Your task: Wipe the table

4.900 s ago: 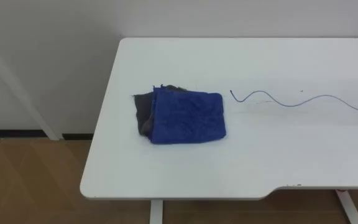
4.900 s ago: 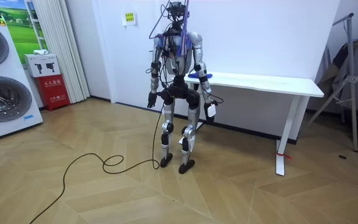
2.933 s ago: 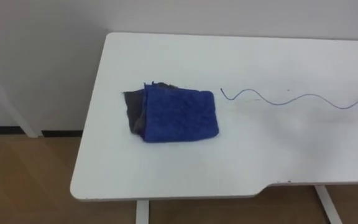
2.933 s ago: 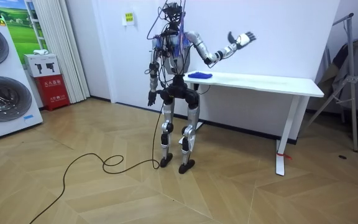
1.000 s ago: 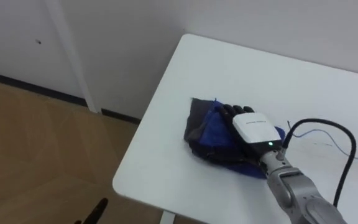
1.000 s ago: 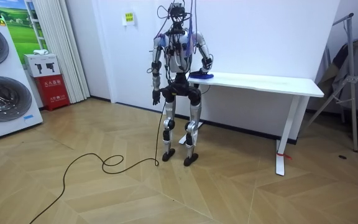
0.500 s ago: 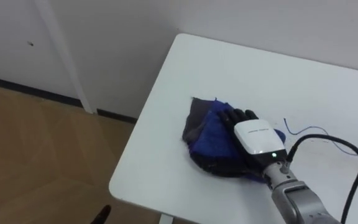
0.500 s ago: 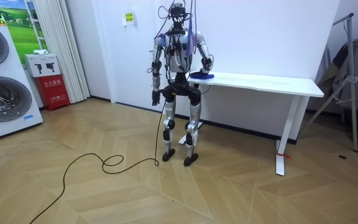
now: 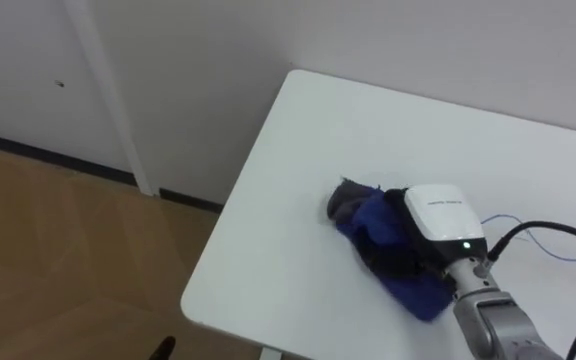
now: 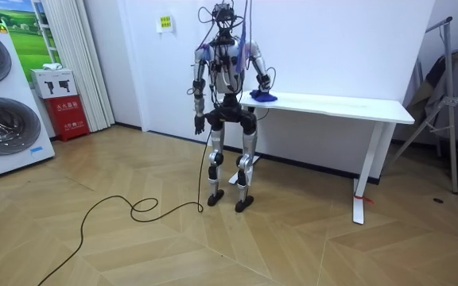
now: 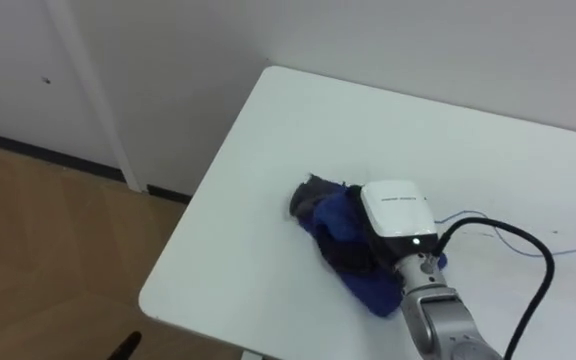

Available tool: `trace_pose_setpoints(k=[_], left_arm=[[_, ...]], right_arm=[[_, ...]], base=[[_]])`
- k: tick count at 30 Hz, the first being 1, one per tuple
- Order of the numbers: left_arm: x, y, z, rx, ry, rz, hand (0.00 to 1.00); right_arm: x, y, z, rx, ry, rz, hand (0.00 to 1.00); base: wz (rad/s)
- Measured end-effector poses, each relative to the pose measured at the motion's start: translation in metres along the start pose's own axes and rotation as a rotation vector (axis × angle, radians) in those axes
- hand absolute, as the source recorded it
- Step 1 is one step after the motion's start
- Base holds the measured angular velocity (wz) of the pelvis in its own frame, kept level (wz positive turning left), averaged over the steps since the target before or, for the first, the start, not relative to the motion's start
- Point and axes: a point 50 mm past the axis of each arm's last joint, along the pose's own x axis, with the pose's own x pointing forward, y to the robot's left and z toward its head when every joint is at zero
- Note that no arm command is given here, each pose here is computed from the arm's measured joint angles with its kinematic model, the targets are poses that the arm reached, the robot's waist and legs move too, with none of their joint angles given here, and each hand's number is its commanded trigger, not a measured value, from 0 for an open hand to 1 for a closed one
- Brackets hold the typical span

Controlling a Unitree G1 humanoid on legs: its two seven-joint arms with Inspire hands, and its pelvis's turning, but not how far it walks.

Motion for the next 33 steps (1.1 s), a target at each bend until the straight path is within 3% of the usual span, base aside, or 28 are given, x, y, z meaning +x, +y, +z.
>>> trace_pose_setpoints(k=[18,27,33], left_arm=[[-0.003,0.005,-0.010,-0.084,0.022,0.029,0.00],[-0.003,-0.005,-0.005,-0.157,0.017,0.019,0.00],[-0.004,-0.007,-0.010,-0.200,0.043,0.026,0.00]], right_arm=[[-0.002,-0.001,0.000,0.074,0.023,0.022,1.00],[0.011,-0.002,0.005,0.270,0.102,0.058,1.00],[0.017,0.011,-0.020,0.541,0.253,0.067,1.00]], base=[[0.00],[-0.07],[0.00]])
